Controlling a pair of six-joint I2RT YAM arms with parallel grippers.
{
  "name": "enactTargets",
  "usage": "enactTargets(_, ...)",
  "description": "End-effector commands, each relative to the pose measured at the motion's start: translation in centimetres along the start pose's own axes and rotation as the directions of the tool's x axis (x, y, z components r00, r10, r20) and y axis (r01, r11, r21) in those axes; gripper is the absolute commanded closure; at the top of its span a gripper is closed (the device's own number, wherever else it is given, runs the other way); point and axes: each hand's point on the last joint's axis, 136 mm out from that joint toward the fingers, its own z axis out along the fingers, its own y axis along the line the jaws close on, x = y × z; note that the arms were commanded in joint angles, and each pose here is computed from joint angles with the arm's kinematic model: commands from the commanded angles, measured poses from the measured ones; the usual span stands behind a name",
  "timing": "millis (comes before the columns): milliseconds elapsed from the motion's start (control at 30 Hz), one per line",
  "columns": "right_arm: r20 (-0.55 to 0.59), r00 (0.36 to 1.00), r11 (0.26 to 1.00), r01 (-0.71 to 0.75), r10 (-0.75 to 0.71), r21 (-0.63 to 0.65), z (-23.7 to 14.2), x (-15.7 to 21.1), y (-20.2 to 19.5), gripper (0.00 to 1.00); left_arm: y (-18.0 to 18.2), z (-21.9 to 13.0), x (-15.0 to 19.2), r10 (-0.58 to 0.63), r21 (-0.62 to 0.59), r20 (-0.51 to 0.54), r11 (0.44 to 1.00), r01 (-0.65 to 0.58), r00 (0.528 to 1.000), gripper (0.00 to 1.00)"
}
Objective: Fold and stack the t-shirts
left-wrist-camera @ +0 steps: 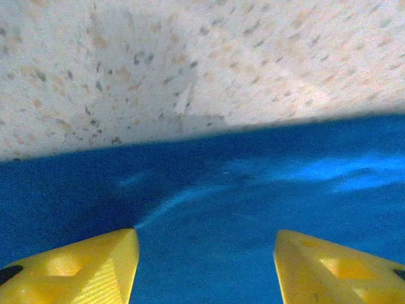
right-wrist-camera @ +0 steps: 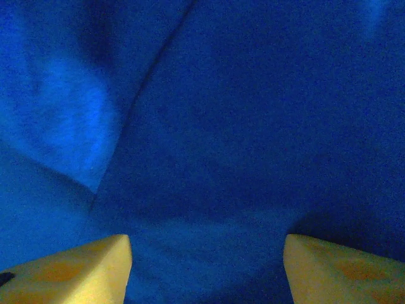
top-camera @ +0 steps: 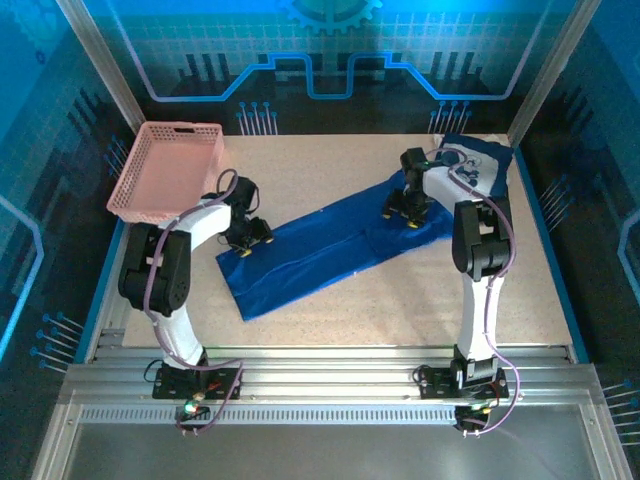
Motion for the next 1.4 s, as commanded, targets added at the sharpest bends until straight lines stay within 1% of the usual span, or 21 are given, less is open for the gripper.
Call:
enactTargets(0, 0.1, 0.992, 0.987, 0.09, -0.077, -0.135, -4.9, -2.6, 3.1, 0.31, -2.6, -6.3, -2.4, 0.027, 0.09, 0.132, 0.995, -0.039, 0.991, 0.36)
enactTargets(33, 0.135, 0.987, 0.98, 0.114, -0.093, -0.16, -6.8, -3.2, 3.8, 0.31, -3.1, -7.6, -2.8, 0.03, 0.108, 0.159, 0.993, -0.048, 0.987, 0.35)
enactTargets(100, 0.166, 0.981, 0.973, 0.132, -0.101, -0.19, -9.9, -3.5, 4.3, 0.3, -3.7, -9.8, -3.3, 0.035, 0.133, 0.203, 0.989, -0.063, 0.979, 0.34)
enactTargets(167, 0.179, 0.98, 0.974, 0.123, -0.089, -0.19, -12.1, -3.2, 3.7, 0.29, -4.0, -10.8, -3.3, 0.051, 0.143, 0.219, 0.986, -0.084, 0.974, 0.33)
enactTargets(233, 0.175, 0.982, 0.981, 0.093, -0.063, -0.168, -13.2, -2.3, 2.5, 0.3, -4.1, -10.8, -3.1, 0.077, 0.147, 0.215, 0.983, -0.111, 0.974, 0.33)
enactTargets(300, 0.162, 0.987, 0.988, 0.049, -0.025, -0.146, -13.1, -1.0, 1.0, 0.3, -3.8, -9.9, -2.7, 0.115, 0.134, 0.194, 0.981, -0.142, 0.974, 0.33)
enactTargets(400, 0.138, 0.99, 0.994, -0.022, 0.037, -0.11, -11.3, 1.0, -1.0, 0.33, -3.5, -8.2, -2.1, 0.169, 0.115, 0.156, 0.975, -0.188, 0.973, 0.36)
enactTargets(433, 0.127, 0.99, 0.994, -0.044, 0.057, -0.101, -10.4, 1.5, -1.5, 0.34, -3.3, -7.7, -2.1, 0.177, 0.108, 0.145, 0.975, -0.194, 0.973, 0.39)
enactTargets(533, 0.089, 0.99, 0.992, -0.105, 0.112, -0.071, -7.3, 2.9, -2.8, 0.44, -2.8, -5.5, -1.5, 0.199, 0.087, 0.081, 0.975, -0.206, 0.977, 0.55)
enactTargets(600, 0.064, 0.988, 0.99, -0.135, 0.138, -0.051, -5.2, 3.3, -3.4, 0.55, -2.4, -3.8, -0.9, 0.201, 0.074, 0.027, 0.976, -0.203, 0.979, 0.66)
enactTargets(700, 0.049, 0.987, 0.989, -0.15, 0.15, 0.001, -2.9, 3.3, -3.7, 0.63, -1.2, -1.6, -0.1, 0.191, 0.034, -0.04, 0.981, -0.19, 0.981, 0.78)
enactTargets(767, 0.029, 0.988, 0.988, -0.154, 0.153, 0.022, -1.3, 3.2, -3.5, 0.66, -0.2, -0.4, 0.7, 0.178, 0.007, -0.079, 0.984, -0.178, 0.981, 0.79)
enactTargets(867, 0.009, 0.988, 0.986, -0.154, 0.153, 0.06, 0.4, 2.7, -2.8, 0.68, 1.0, 0.9, 2.2, 0.135, -0.007, -0.142, 0.99, -0.138, 0.981, 0.82)
enactTargets(1033, 0.012, 0.991, 0.987, -0.135, 0.134, 0.09, 2.2, 0.3, -0.6, 0.68, 3.4, 1.4, 5.9, 0.068, -0.028, -0.213, 0.997, -0.076, 0.975, 0.83)
enactTargets(1133, 0.001, 0.993, 0.988, -0.118, 0.118, 0.097, 3.8, -1.7, 1.2, 0.67, 3.8, 1.0, 8.6, 0.083, -0.038, -0.245, 0.995, -0.095, 0.966, 0.83)
enactTargets(1200, -0.004, 0.995, 0.991, -0.103, 0.104, 0.084, 4.9, -3.4, 2.9, 0.66, 3.9, 1.0, 10.5, 0.097, -0.048, -0.277, 0.992, -0.115, 0.956, 0.82)
enactTargets(1300, 0.003, 0.995, 0.995, -0.095, 0.095, 0.028, 6.1, -6.0, 5.6, 0.63, 4.0, 1.3, 12.8, 0.031, -0.03, -0.319, 0.999, -0.043, 0.947, 0.83)
enactTargets(1367, 0.018, 0.996, 0.993, -0.083, 0.085, -0.088, 6.8, -7.9, 8.3, 0.61, 2.8, 1.3, 13.8, 0.038, -0.003, -0.323, 0.999, -0.041, 0.946, 0.84)
